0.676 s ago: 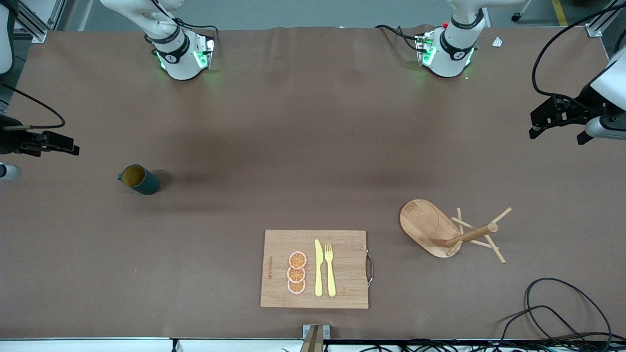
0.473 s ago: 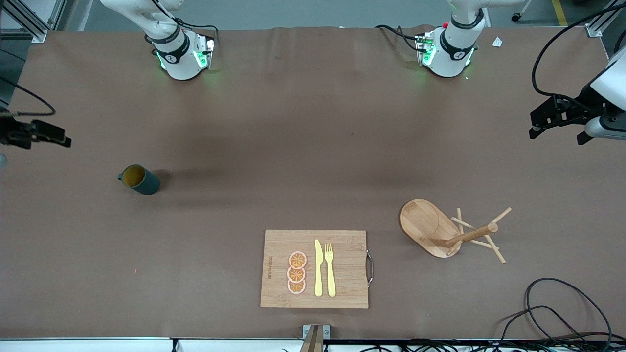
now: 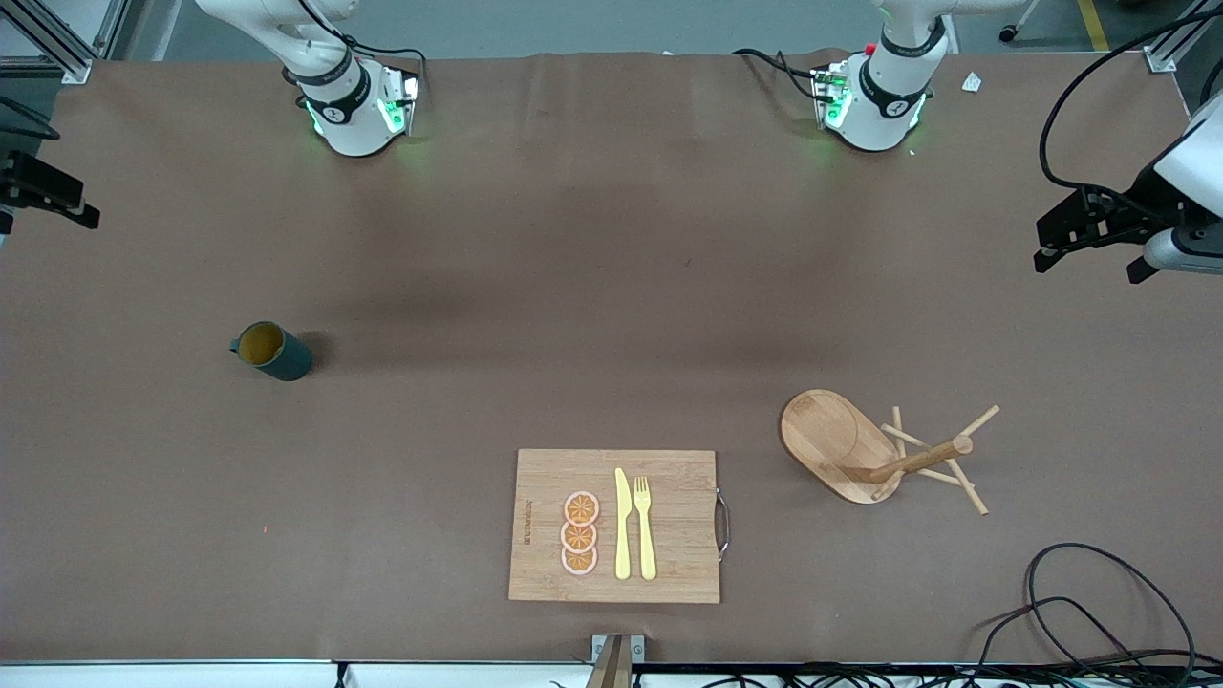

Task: Pass cup and hang on rack
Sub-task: 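Move the right gripper toward the teal mug, then lower the right gripper onto the teal mug rim and grasp it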

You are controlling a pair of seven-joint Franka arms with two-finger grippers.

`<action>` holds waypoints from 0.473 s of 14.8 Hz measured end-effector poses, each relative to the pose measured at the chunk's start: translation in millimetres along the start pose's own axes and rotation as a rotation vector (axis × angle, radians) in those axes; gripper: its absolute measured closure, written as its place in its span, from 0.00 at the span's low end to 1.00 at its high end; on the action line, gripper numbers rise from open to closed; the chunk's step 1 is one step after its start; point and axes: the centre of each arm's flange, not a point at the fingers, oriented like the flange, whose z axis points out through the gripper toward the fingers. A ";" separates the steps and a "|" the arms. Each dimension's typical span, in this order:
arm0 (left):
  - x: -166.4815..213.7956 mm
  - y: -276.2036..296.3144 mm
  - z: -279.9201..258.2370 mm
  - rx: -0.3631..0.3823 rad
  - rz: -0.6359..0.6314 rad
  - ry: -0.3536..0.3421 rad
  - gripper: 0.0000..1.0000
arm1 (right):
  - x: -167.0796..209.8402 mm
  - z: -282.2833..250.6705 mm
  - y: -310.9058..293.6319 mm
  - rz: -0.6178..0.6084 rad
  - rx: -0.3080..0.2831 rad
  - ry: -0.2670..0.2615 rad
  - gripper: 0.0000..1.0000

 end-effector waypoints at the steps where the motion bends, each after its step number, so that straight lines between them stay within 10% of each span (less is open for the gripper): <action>1: 0.0 0.0 0.0 0.000 0.000 0.000 0.00 | 11.8 26.4 3.9 -0.039 0.004 0.008 0.00; 7: 0.1 -0.2 -0.1 0.000 0.000 0.000 0.00 | 36.4 199.2 30.6 -0.224 0.015 -0.022 0.00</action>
